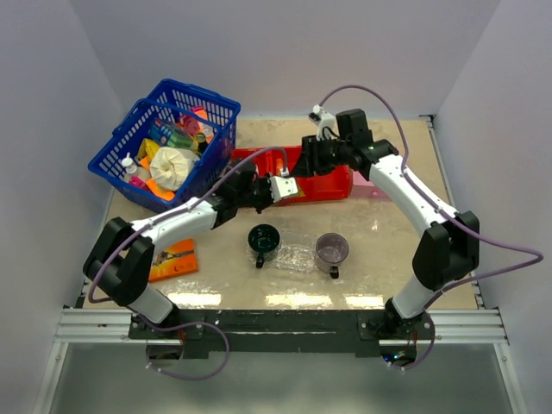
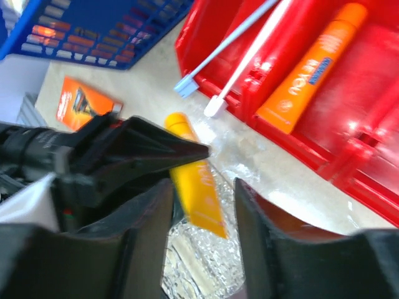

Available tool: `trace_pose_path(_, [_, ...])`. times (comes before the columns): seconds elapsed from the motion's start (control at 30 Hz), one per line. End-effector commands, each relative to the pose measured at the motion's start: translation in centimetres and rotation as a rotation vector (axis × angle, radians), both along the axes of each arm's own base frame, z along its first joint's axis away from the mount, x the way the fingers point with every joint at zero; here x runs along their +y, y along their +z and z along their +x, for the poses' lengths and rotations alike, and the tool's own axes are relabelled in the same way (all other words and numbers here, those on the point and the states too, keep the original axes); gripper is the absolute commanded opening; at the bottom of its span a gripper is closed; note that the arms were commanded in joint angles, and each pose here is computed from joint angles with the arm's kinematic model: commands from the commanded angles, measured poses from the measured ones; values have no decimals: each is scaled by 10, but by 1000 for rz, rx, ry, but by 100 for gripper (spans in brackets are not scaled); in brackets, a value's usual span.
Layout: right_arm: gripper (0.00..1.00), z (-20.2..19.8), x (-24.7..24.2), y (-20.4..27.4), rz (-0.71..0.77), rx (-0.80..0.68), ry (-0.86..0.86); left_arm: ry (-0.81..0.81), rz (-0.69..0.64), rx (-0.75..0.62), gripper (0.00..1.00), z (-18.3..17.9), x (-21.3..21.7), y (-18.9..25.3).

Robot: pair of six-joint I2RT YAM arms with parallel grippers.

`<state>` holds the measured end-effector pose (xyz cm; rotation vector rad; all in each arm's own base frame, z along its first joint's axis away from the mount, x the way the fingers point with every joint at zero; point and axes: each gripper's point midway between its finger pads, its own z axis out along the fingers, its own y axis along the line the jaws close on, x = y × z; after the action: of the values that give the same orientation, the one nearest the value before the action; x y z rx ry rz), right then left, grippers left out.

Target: Prepare toiletry sets of a toothbrush and toothpaste on the tray

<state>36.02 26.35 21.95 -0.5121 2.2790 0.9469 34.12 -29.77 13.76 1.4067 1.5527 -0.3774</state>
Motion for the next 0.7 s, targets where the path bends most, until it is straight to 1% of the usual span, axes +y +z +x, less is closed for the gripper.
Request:
trace_pose_path(0.0, [53,15,-24,38,93,-94,-116,35,-234,-41,3,5,-11,81])
trace_pose_path(0.07, [57,15,-34,38,109,-101,-147,43,-273,-11,4,2,-9,89])
trace_pose_path(0.1, [58,13,-36,52,130,-144,-151,59,-305,19,5,-1,-8,94])
trace_pose_path(0.23, [60,-2,-46,65,142,-222,-163,54,-348,126,7,-15,-7,101])
trace_pose_path(0.33, [61,-19,-47,84,175,-291,-120,11,-379,239,8,-29,-11,101])
trace_pose_path(0.4, [62,-33,-42,91,202,-307,-61,-34,-402,319,8,-39,-13,99])
trace_pose_path(0.43, [63,-41,-40,96,216,-316,-38,-44,-404,342,8,-41,-12,100])
trace_pose_path(0.47, [63,-48,-36,99,227,-320,-11,-70,-392,386,9,-50,-13,95])
trace_pose_path(0.57, [64,-63,-25,104,220,-333,38,-104,-395,427,9,-57,-17,94])
trace_pose_path(0.67, [64,-69,-13,95,159,-319,53,-116,-405,439,10,-59,-18,97])
